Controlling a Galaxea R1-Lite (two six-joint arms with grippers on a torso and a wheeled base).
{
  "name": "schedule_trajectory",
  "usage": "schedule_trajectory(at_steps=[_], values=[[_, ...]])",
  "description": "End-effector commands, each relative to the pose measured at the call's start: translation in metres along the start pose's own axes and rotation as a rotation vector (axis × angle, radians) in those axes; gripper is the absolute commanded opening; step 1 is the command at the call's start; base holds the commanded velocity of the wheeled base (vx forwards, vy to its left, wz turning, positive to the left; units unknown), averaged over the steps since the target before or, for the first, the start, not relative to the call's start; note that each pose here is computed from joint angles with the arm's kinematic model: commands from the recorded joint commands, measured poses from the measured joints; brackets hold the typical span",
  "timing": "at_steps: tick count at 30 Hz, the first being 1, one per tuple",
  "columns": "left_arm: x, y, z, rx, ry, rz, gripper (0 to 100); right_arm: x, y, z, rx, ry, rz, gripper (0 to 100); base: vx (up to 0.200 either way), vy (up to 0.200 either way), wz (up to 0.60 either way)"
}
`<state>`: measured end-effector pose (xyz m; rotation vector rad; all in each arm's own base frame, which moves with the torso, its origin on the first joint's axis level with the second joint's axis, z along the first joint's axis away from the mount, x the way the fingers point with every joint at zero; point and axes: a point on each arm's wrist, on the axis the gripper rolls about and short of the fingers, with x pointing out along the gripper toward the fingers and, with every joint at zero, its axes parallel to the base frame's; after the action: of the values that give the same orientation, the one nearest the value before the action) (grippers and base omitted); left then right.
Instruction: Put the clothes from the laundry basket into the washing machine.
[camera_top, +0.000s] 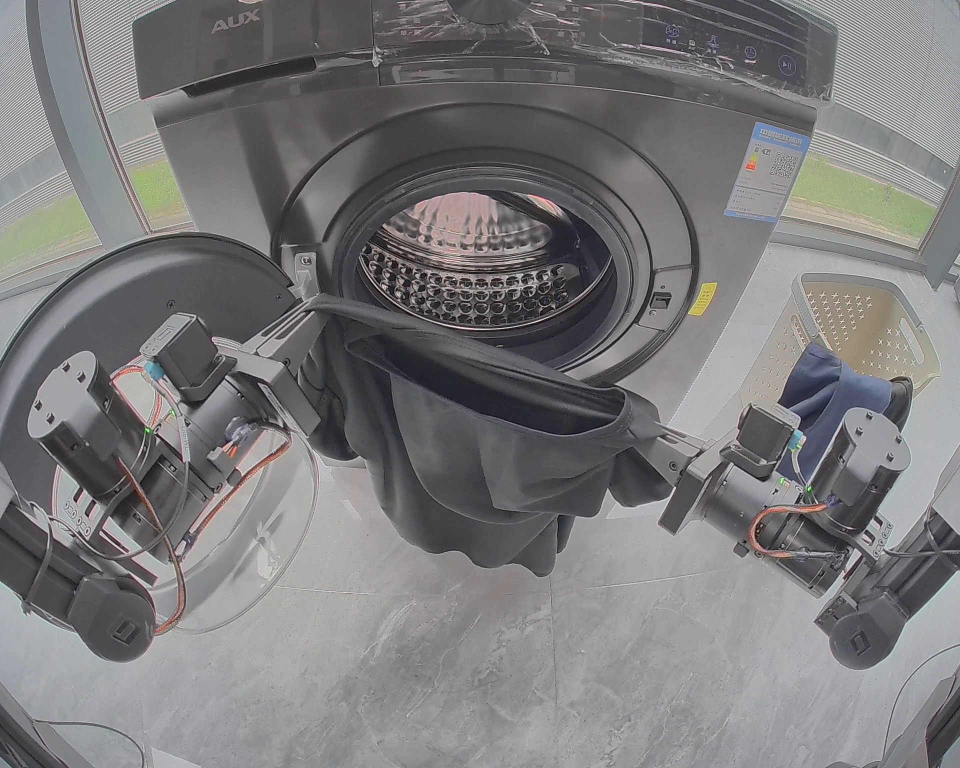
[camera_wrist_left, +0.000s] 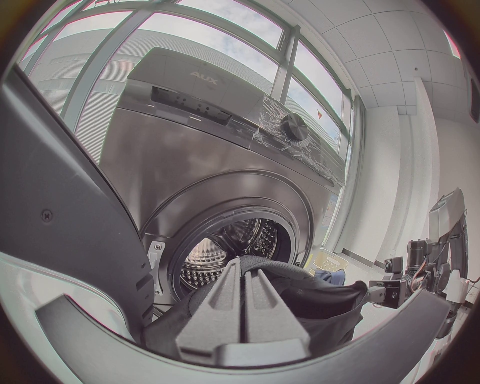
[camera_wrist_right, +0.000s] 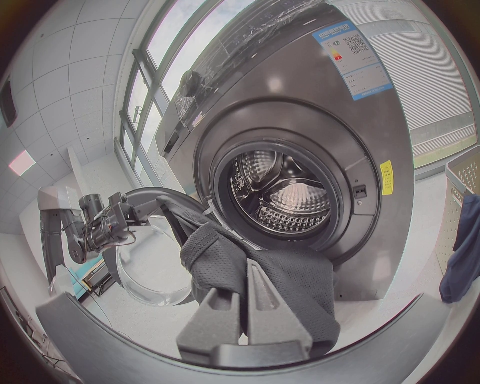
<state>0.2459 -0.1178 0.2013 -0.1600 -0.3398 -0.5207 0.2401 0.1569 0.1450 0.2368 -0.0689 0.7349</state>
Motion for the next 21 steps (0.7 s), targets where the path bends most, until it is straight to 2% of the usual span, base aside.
schedule_trajectory(at_steps=[1, 4, 5, 8, 11, 13, 15, 18, 21], values=[[0.001, -0.002, 0.002, -0.002, -0.010, -0.002, 0, -0.002, -0.001, -0.009, 0.005, 0.038, -0.005, 0, 0.000, 0.000, 0.00], [0.001, -0.002, 0.002, -0.003, -0.009, -0.006, 0, 0.000, 0.000, -0.013, 0.006, 0.049, 0.000, 0, 0.000, 0.000, 0.00], [0.001, -0.003, 0.002, -0.004, -0.009, -0.009, 0, 0.000, 0.001, -0.014, 0.007, 0.051, 0.003, 100, 0.000, 0.000, 0.00], [0.001, -0.003, 0.003, -0.005, -0.012, -0.010, 0, 0.000, 0.001, -0.017, 0.009, 0.067, 0.001, 100, 0.000, 0.000, 0.00], [0.002, -0.004, 0.005, -0.005, -0.024, -0.012, 0, -0.006, 0.000, -0.031, 0.013, 0.129, -0.006, 100, 0.000, 0.000, 0.00], [0.003, -0.004, 0.008, -0.005, -0.036, -0.013, 0, -0.008, -0.001, -0.037, 0.006, 0.154, -0.009, 100, 0.000, 0.000, 0.00], [0.003, -0.007, 0.011, -0.010, -0.048, -0.023, 0, -0.009, -0.003, -0.051, -0.028, 0.211, -0.016, 100, 0.000, 0.000, 0.00], [0.003, -0.008, 0.012, -0.010, -0.051, -0.027, 0, -0.007, -0.007, -0.068, -0.033, 0.267, -0.023, 100, 0.000, 0.000, 0.00], [0.003, -0.010, 0.013, -0.012, -0.055, -0.032, 0, -0.005, -0.008, -0.072, -0.034, 0.279, -0.020, 100, 0.000, 0.000, 0.00]])
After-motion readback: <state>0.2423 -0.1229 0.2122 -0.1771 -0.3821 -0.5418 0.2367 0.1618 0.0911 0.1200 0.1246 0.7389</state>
